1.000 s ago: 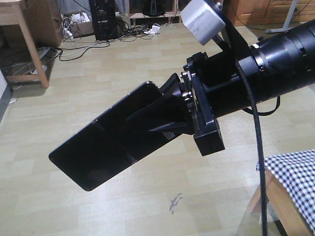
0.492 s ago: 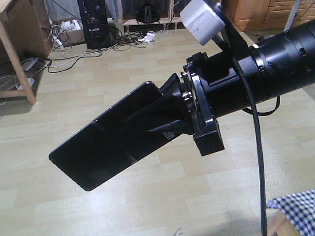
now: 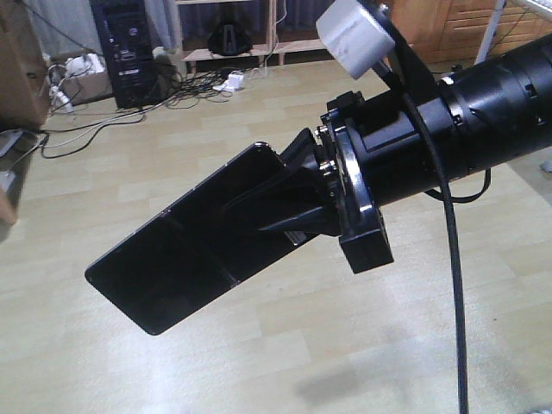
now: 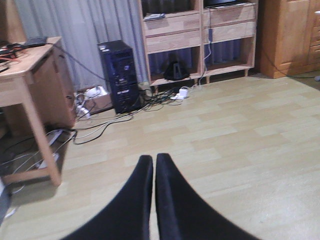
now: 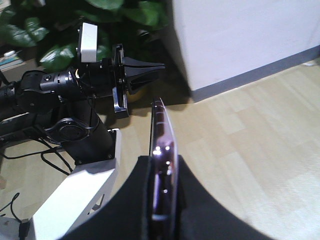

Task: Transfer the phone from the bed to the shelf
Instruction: 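Carry the phone in the right gripper toward the wooden shelf unit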

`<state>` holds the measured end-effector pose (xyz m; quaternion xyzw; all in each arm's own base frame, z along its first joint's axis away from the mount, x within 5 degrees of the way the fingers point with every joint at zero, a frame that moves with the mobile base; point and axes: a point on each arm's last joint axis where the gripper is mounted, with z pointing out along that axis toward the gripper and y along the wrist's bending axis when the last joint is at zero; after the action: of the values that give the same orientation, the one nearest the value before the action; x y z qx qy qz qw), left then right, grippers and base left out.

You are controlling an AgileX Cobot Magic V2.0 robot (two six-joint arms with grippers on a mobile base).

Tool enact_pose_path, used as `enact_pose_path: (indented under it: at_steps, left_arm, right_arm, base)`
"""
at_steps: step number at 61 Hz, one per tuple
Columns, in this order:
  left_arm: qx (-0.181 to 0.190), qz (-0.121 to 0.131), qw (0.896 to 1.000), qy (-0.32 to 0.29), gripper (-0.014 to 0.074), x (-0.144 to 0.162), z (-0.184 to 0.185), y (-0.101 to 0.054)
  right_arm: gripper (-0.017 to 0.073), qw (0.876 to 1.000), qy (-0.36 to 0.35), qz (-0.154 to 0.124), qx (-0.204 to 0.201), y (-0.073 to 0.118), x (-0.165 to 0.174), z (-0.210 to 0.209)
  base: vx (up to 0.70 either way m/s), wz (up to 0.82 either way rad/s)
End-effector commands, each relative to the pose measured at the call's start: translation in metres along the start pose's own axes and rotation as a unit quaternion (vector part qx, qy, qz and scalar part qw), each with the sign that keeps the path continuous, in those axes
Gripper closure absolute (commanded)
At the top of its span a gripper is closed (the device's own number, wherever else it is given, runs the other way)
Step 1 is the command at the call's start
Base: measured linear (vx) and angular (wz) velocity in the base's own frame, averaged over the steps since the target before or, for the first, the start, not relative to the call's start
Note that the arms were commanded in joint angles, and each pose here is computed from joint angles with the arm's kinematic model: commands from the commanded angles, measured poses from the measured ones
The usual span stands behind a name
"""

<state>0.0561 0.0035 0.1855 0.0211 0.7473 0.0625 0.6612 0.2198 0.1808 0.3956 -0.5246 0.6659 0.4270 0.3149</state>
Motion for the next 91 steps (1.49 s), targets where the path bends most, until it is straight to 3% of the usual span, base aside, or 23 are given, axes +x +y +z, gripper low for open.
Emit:
enact_pose_path:
  at_steps: [1, 91]
  left_arm:
    - [-0.006, -0.007, 0.999, -0.053, 0.0592, -0.0144, -0.0030, 0.0017]
    - [-0.006, -0.007, 0.999, -0.053, 0.0592, -0.0144, -0.0030, 0.0017]
  right_arm:
    - [0.0562, 0.999, -0.040, -0.016, -0.031, 0.0198, -0.0154, -0.0117]
    - [0.0562, 0.999, -0.040, -0.016, -0.032, 0.0198, -0.0154, -0.0117]
  base:
    - [0.40, -0.21]
    - [0.42, -0.16]
